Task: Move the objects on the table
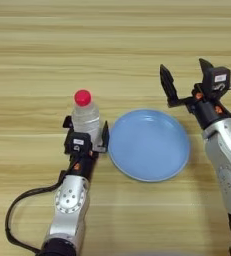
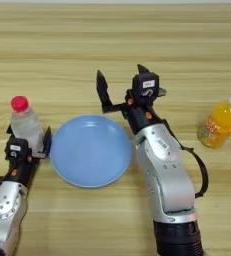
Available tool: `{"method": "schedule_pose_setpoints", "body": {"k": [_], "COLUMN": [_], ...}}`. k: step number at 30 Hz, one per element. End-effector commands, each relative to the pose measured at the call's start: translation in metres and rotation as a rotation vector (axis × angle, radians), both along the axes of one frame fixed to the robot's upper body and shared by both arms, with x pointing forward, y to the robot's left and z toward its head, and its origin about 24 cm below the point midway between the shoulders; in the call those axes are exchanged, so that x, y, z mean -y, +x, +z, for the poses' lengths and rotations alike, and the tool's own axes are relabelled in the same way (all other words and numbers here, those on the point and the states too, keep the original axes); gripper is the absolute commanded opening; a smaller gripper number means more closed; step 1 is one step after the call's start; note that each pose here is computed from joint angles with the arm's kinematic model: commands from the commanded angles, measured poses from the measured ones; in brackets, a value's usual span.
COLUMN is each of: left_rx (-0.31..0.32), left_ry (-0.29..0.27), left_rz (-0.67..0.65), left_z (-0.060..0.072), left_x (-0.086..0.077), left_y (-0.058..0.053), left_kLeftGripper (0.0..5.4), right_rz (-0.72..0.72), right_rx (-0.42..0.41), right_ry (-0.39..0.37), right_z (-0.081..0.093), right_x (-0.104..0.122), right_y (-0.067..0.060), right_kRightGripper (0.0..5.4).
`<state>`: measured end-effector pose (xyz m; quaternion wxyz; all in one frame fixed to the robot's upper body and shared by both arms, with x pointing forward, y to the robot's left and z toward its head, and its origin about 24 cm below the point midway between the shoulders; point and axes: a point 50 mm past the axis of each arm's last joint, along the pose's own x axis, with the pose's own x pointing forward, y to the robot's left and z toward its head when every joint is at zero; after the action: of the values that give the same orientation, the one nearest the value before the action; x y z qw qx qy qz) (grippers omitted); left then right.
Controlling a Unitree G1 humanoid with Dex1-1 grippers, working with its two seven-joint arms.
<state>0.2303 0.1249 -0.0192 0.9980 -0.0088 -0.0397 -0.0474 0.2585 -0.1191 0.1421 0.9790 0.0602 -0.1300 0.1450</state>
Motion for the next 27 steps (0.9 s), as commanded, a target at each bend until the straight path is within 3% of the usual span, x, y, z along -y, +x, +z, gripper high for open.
{"method": "schedule_pose_setpoints", "body": {"k": [1,6,27], "left_rx": [-0.104,-0.100,0.038], "left_ry": [-0.021,-0.009,0.000], "left_rz": [0.022,0.022,0.017], "left_z": [-0.021,-0.020,0.017], "left_x": [0.001,0.002,-0.002], "left_y": [-0.015,-0.015,-0.017], "left_kLeftGripper": [4.82,5.37,5.39], "right_rz": [0.008,0.010,-0.021], "right_rx": [0.013,0.014,0.012], "right_ry": [0.001,0.000,-0.023], "right_z": [0.003,0.003,-0.001], "right_x": [-0.002,-0.002,0.002], "right_y": [0.002,0.002,0.006], "right_kRightGripper": [5.40,5.40,5.40]}}
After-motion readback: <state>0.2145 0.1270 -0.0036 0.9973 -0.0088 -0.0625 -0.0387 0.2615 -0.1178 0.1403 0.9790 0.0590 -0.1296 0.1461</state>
